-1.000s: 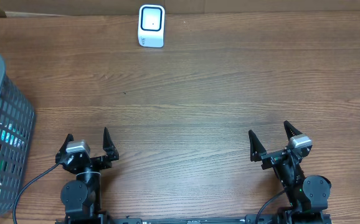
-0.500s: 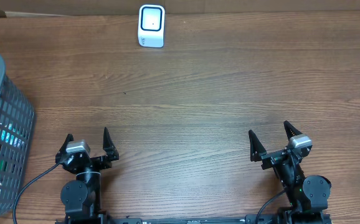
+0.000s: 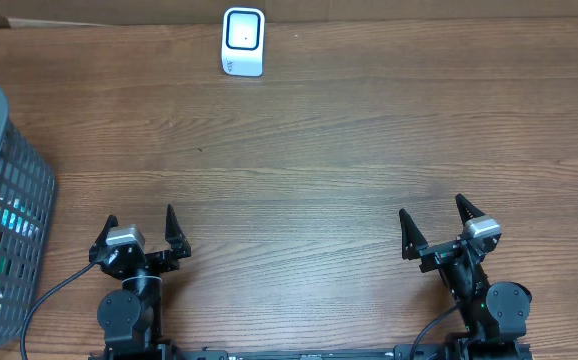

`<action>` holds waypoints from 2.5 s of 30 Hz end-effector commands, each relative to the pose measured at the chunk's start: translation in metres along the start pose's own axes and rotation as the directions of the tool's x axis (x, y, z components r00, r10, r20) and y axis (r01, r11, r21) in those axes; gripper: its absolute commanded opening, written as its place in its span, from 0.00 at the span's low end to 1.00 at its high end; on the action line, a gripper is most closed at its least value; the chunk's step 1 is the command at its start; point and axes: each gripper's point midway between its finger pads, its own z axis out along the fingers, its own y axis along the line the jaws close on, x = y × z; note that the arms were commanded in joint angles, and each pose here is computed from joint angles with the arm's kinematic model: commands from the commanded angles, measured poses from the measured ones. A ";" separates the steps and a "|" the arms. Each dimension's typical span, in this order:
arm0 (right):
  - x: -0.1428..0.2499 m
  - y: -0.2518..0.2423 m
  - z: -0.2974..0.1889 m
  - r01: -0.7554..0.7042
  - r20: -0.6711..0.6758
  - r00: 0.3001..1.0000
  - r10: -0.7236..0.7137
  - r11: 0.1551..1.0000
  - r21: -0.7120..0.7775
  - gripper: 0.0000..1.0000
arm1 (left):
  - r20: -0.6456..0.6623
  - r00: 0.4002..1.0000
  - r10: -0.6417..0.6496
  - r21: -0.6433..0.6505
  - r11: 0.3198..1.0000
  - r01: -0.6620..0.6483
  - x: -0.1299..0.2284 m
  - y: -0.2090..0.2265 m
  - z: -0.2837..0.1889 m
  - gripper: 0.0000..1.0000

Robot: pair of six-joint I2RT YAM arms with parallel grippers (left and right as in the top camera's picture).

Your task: Scan the item barcode

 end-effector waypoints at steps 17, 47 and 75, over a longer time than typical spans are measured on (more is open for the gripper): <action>0.002 0.000 0.000 0.000 0.003 1.000 0.000 1.000 0.001 1.00 | 0.025 0.998 0.063 0.007 0.998 -0.063 -0.005 -0.002 0.000 1.00; 0.002 0.000 0.000 0.000 0.003 1.000 0.000 1.000 0.000 1.00 | -0.656 0.753 0.048 0.191 0.976 0.104 -0.176 -0.080 0.072 1.00; 0.002 0.000 0.000 0.000 0.003 1.000 0.000 1.000 0.001 1.00 | -0.071 0.776 -0.627 -0.560 0.669 0.490 -0.288 0.157 0.036 1.00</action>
